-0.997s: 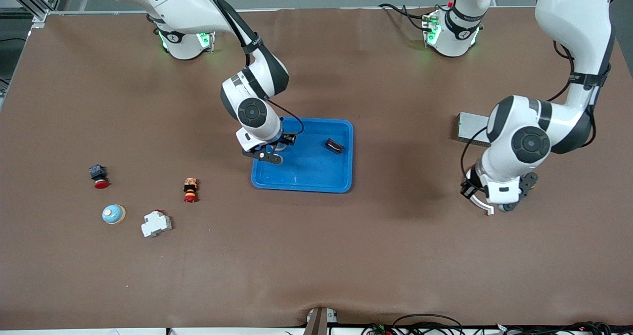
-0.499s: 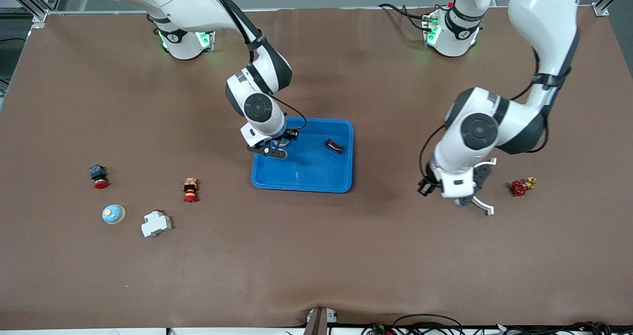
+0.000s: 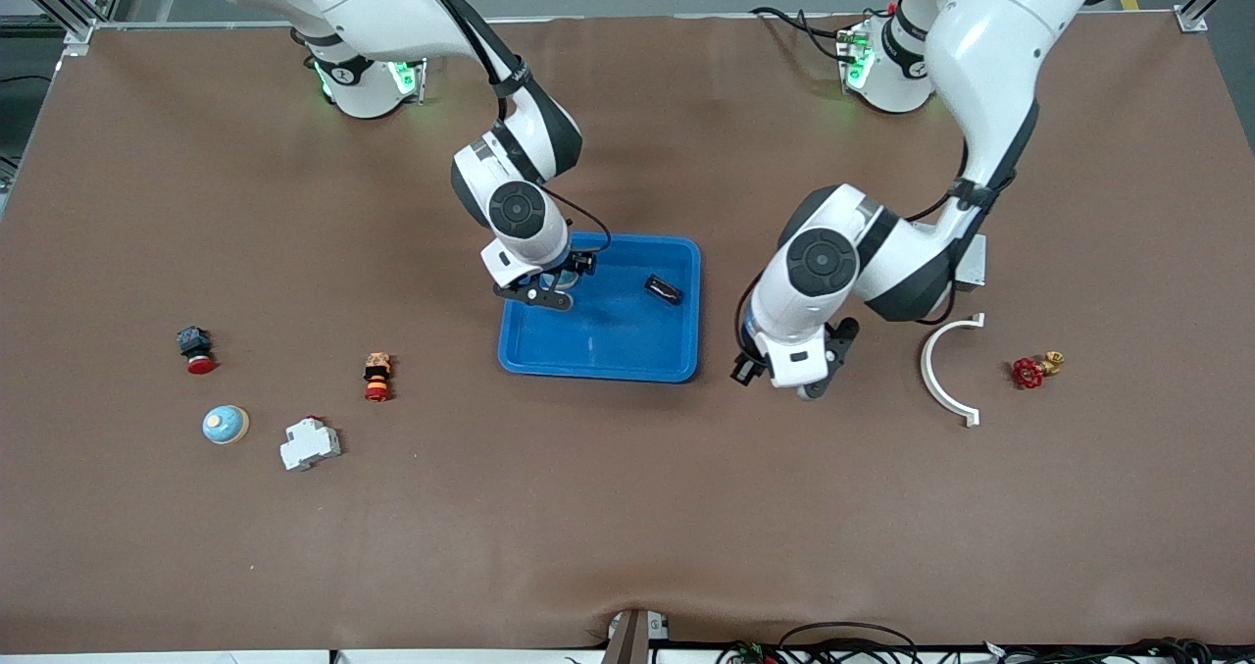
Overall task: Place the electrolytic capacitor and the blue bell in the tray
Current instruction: 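Lower the bell into the tray with the right gripper while the left carries the capacitor, then release the capacitor in the tray while the right gripper reaches the second bell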
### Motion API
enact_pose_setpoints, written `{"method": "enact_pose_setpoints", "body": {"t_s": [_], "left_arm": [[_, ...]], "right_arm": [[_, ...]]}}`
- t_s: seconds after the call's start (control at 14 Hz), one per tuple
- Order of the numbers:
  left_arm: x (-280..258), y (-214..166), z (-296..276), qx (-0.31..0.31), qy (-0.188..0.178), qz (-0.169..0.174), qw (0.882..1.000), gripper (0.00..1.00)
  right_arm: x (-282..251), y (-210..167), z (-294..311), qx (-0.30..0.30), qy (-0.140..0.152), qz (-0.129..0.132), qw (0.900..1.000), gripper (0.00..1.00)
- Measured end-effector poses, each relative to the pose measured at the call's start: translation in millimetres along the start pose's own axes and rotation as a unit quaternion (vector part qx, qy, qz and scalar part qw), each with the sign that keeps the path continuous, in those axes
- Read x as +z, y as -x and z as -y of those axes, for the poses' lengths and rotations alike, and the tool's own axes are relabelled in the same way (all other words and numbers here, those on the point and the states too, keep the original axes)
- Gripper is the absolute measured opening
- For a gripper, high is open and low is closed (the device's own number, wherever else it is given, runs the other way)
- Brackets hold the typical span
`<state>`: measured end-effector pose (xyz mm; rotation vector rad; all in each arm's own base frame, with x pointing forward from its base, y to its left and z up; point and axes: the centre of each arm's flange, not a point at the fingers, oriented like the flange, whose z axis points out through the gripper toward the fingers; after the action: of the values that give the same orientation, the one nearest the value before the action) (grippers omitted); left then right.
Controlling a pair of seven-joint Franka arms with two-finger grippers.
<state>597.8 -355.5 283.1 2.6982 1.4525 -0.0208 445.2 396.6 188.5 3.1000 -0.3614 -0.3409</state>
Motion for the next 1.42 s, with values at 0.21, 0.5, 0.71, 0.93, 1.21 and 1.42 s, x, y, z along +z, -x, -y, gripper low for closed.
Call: {"method": "enact_pose_setpoints", "body": {"t_s": [0.21,0.5,0.71,0.93,1.21,1.42], "left_arm": [[13,8,-8,0.000,0.021,0.011,1.000,0.33],[32,64,-10,-0.013,0.026,0.026,0.999,0.33],[44,96,-10,-0.025,0.032,0.036,0.999,0.33],[57,112,-7,-0.017,0.024,0.040,0.999,0.33],[63,119,-5,-0.012,0.021,0.041,0.999,0.45],[57,118,-10,-0.012,0.028,0.039,0.999,0.77]], "right_arm": [[-11,1,4,-0.003,0.004,0.006,1.000,1.00],[-112,-16,-3,-0.018,0.038,0.048,0.998,1.00],[-203,-55,-43,-0.049,0.057,0.053,0.996,1.00],[-249,-85,-82,-0.127,0.083,0.029,0.988,1.00],[-281,-131,-155,-0.248,0.090,0.016,0.964,1.00],[-294,-160,-211,-0.307,0.105,0.014,0.946,1.00]]}}
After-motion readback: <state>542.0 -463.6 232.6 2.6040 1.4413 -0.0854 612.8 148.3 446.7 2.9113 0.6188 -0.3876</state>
